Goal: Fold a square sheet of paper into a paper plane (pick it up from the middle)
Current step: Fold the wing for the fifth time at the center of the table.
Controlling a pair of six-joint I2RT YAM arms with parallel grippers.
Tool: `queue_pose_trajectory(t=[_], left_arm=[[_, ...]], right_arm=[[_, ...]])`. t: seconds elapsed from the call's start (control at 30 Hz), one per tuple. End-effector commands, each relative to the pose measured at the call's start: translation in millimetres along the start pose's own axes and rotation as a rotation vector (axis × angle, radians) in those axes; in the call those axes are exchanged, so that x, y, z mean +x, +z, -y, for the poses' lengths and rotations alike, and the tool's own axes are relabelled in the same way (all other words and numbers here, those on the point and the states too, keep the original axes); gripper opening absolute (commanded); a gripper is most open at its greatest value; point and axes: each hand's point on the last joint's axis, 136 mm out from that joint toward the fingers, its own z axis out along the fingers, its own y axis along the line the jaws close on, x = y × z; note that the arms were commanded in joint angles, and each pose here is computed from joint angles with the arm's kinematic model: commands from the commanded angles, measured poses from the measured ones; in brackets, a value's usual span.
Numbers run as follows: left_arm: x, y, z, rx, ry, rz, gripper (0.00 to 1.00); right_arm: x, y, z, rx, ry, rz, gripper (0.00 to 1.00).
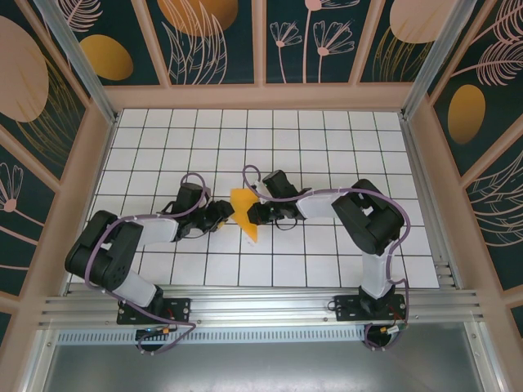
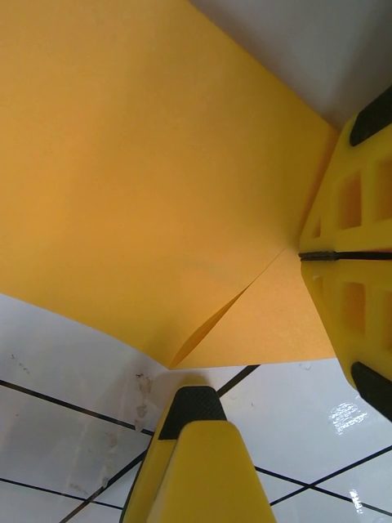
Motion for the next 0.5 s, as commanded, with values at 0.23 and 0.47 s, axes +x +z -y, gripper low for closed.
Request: queue_pose_trajectory(t=[0.23, 0.47], left_arm=[[2, 12, 3, -0.027, 0.001, -0.027, 0.44], [3, 16, 9, -0.01, 0.007, -0.038, 0.38]], right_arm=[[28, -1, 29, 0.09, 0.057, -0.057, 0.08], [30, -1, 31, 0.097, 0.06, -0.055, 0.08]])
